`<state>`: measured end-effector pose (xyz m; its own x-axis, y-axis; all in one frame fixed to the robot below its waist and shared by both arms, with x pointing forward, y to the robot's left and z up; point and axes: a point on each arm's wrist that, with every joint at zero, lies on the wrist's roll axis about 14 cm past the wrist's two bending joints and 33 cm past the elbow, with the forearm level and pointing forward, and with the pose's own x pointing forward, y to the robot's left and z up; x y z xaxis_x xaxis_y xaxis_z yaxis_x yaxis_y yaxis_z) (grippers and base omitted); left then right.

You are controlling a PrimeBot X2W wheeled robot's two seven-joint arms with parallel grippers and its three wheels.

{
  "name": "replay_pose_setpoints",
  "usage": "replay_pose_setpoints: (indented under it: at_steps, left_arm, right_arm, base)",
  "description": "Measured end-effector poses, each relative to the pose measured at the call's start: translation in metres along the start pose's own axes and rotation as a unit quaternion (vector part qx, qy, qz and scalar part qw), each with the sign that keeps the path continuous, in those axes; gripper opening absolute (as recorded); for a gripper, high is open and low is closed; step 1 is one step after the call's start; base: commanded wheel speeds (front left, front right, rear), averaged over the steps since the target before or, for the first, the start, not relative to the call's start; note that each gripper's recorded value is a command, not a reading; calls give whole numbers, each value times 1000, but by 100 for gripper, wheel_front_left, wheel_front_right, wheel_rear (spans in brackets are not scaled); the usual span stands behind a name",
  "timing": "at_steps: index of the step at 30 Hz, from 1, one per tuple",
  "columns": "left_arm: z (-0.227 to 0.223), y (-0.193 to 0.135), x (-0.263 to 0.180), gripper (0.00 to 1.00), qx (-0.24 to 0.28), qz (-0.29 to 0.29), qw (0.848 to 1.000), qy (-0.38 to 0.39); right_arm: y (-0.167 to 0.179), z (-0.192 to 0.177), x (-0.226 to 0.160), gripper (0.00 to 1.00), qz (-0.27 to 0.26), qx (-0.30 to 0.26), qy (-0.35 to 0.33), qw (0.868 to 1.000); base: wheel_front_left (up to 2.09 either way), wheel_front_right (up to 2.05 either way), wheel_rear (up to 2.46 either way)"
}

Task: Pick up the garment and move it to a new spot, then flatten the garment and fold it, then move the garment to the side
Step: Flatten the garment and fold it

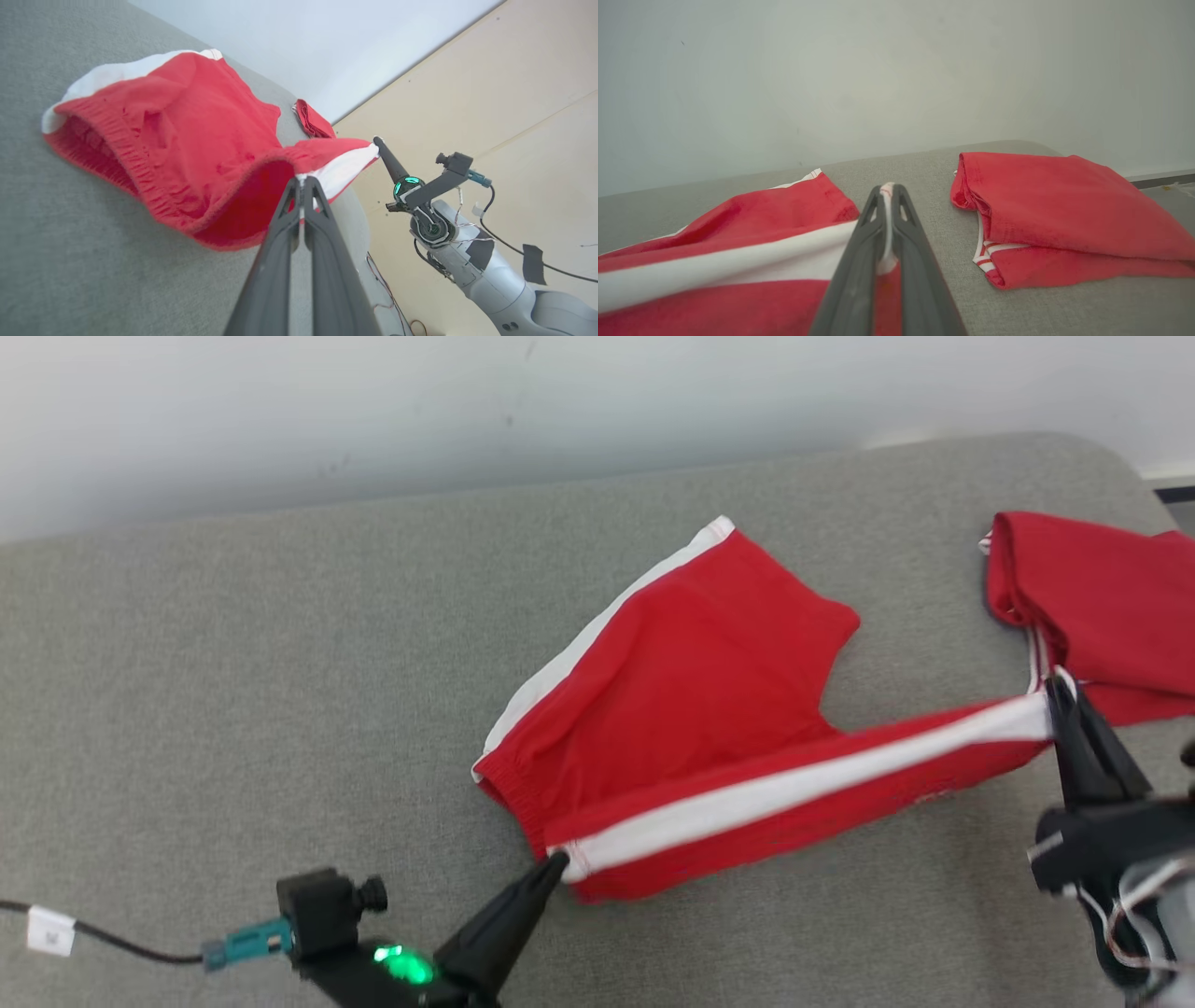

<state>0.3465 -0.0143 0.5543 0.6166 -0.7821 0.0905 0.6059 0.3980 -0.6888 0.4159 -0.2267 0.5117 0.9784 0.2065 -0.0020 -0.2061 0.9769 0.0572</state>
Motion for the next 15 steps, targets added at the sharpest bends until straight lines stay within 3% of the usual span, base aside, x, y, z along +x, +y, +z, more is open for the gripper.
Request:
replay_pose_setpoints:
  at_steps: [5, 15]
  left_arm:
    - [21, 20, 20, 0, -23, 14, 998, -48]
    - [62, 77, 28, 0, -89, 73, 980, -160]
  right_arm:
    - [1, 3, 50, 0, 18, -17, 0, 1000]
    - [22, -8, 150, 0, 69, -48, 14, 996]
  base:
    - [0, 0, 0]
    - [0, 0, 0]
